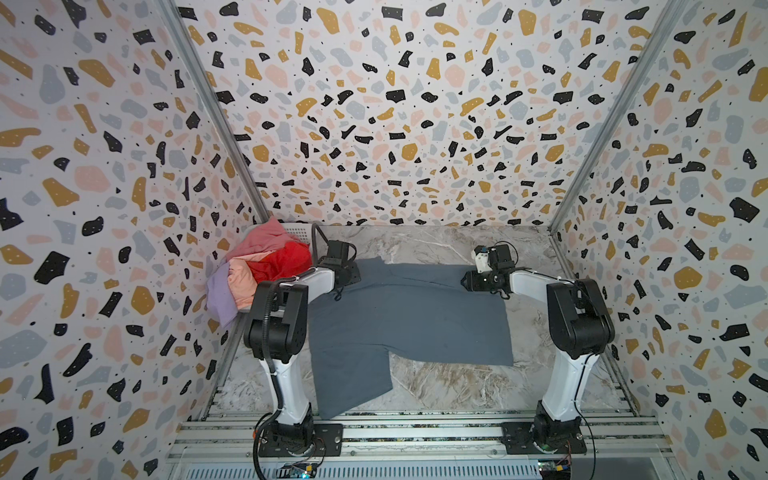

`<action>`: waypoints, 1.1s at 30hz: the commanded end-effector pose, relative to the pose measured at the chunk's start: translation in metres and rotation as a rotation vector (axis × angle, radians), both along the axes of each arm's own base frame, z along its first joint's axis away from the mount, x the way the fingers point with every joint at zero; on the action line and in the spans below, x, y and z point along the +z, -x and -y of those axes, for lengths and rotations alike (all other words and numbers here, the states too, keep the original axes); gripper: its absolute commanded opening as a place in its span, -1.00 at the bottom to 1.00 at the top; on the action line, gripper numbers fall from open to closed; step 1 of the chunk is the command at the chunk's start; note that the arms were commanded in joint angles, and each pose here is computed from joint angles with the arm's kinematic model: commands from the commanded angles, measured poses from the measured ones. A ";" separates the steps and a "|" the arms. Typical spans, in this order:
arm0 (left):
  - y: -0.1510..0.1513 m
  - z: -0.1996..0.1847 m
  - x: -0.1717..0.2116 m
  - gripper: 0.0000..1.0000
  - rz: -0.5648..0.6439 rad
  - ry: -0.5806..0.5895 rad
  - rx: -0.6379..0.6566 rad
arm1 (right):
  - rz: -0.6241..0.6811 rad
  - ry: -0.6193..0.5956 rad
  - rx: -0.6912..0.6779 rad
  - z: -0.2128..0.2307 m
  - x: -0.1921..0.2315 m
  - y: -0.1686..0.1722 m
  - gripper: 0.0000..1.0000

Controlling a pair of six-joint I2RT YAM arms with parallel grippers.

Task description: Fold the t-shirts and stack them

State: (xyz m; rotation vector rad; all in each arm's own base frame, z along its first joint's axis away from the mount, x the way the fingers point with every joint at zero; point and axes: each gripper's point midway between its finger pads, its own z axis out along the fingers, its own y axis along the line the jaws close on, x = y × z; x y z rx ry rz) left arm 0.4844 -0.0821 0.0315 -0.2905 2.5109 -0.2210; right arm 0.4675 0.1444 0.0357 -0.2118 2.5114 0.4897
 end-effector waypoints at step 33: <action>-0.093 -0.031 0.025 -0.24 0.018 -0.034 0.009 | 0.168 -0.140 -0.101 0.054 0.081 -0.081 0.03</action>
